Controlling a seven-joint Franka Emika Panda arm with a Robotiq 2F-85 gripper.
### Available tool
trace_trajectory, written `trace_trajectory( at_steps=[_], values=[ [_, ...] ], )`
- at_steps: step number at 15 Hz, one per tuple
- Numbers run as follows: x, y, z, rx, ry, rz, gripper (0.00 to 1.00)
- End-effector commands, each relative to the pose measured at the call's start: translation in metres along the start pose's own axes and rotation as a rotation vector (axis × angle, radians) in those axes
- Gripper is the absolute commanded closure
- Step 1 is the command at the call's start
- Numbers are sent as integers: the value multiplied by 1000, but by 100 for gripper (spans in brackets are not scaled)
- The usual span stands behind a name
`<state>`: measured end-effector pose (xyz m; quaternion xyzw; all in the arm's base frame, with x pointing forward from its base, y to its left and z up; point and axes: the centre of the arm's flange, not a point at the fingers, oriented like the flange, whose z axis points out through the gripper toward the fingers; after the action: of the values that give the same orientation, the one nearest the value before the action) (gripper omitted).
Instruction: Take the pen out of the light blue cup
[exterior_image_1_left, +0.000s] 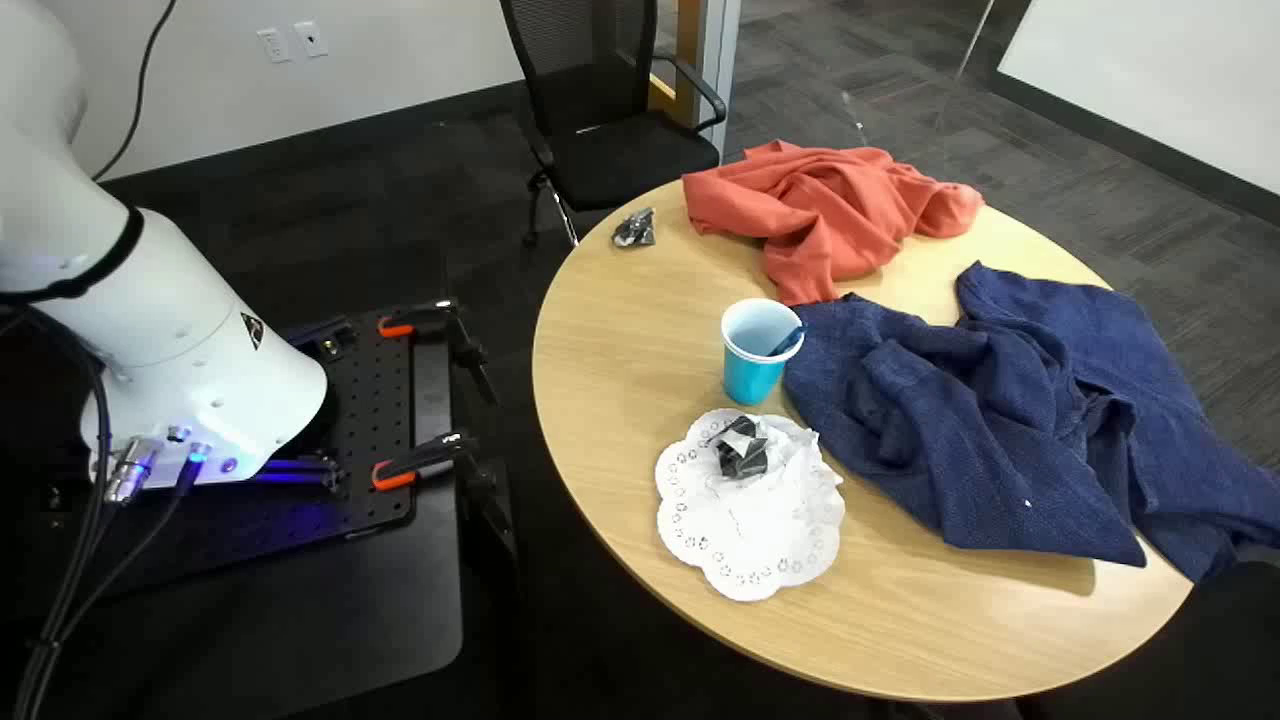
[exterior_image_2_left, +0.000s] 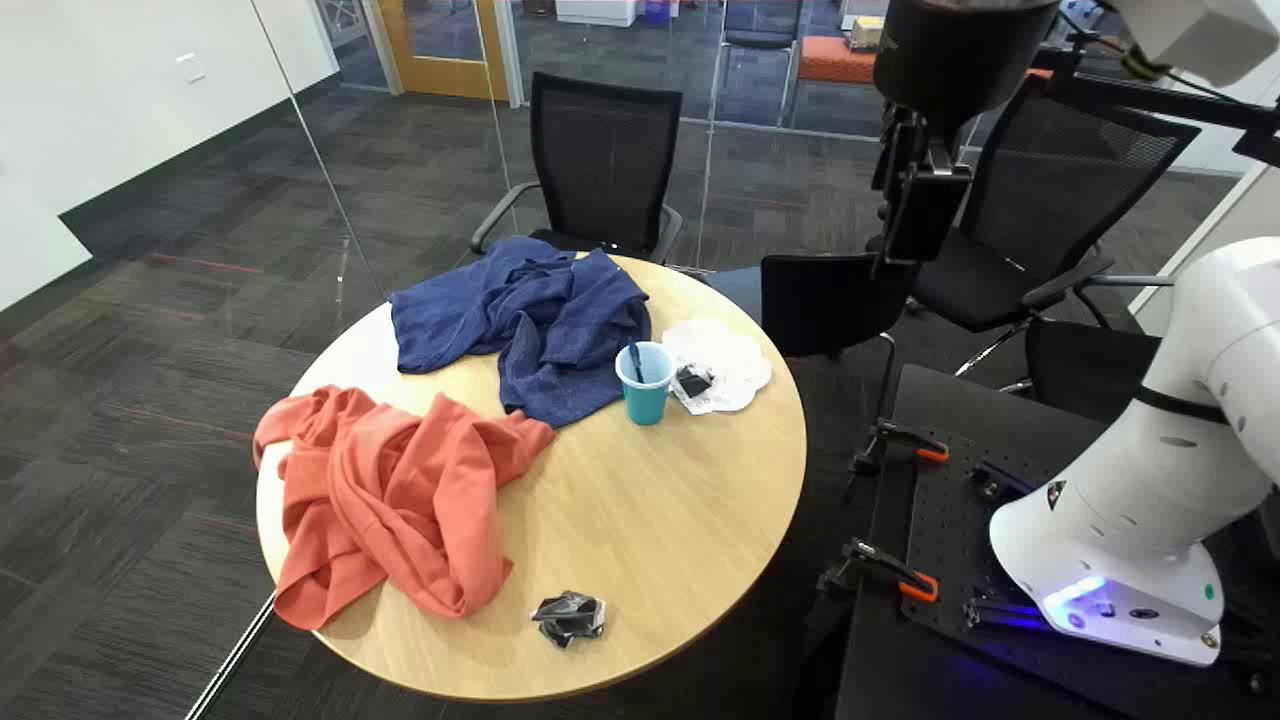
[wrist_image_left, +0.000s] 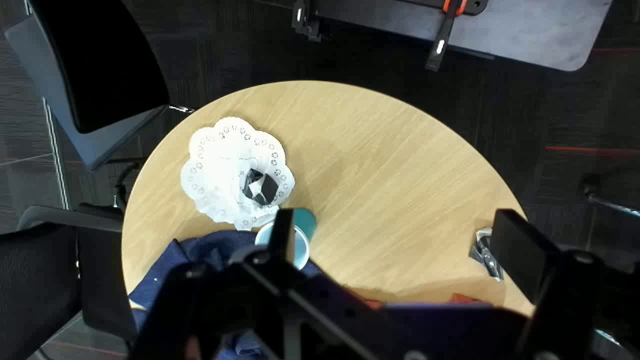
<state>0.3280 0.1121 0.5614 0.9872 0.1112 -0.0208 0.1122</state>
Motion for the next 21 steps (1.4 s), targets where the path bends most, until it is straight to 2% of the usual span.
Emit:
trace_trajectory(
  at_steps=[1, 12, 17, 21],
  values=[
    [0, 0, 0, 0, 0, 0, 0],
    [1, 1, 1, -1, 5, 3, 0],
    [20, 17, 12, -4, 20, 133, 0],
    [51, 37, 32, 22, 83, 260, 0]
  ],
)
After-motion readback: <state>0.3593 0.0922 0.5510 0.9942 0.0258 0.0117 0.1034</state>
